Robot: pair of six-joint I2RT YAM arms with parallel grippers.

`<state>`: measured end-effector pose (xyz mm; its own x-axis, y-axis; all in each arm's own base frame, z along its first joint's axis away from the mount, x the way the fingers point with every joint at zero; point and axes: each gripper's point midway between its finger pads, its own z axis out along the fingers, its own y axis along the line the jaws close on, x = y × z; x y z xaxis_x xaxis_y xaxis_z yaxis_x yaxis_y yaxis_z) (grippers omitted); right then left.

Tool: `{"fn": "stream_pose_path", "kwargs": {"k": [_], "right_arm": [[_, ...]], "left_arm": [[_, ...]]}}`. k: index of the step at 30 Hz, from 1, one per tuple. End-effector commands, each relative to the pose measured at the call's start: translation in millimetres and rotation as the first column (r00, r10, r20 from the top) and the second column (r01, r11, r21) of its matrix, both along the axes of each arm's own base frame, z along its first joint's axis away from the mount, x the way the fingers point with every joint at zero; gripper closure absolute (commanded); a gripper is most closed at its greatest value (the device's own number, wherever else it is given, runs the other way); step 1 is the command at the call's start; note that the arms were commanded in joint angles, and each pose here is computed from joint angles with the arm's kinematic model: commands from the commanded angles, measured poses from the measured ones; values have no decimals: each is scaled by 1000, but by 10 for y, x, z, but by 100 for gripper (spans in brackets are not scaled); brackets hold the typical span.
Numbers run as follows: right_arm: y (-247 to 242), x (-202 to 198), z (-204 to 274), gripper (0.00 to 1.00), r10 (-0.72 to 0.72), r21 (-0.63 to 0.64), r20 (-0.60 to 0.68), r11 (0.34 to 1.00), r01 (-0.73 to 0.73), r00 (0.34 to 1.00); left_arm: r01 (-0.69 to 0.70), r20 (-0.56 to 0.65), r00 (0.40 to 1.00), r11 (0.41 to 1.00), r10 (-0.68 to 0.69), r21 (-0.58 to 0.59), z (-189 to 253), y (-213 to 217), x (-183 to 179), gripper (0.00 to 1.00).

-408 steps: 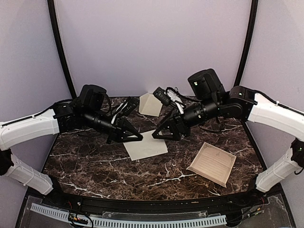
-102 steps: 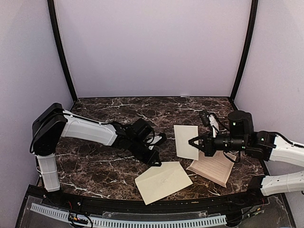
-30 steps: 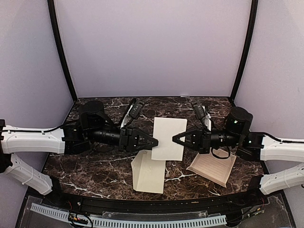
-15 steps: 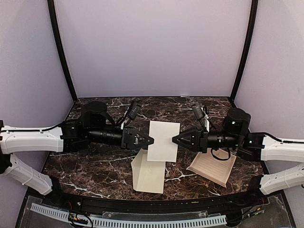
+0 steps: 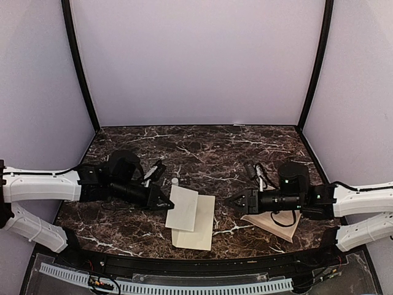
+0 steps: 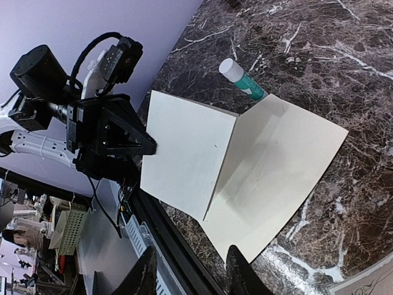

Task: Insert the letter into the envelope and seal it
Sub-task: Place the letter in the envelope.

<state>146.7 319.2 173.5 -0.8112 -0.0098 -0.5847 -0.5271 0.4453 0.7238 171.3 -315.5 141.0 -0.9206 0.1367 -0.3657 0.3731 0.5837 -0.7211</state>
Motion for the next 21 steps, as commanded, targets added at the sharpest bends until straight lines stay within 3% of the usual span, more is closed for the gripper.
{"fn": "stream_pose_path", "kwargs": {"k": [1, 21], "right_arm": [[17, 73, -136, 64, -80, -48, -43, 996, 78, 996], [320, 41, -786, 66, -74, -225, -156, 974, 38, 985]], "left_arm": [[-46, -58, 997, 996, 51, 75, -270, 196, -19, 100], [-73, -59, 994, 968, 90, 239, -821, 536, 26, 100]]}}
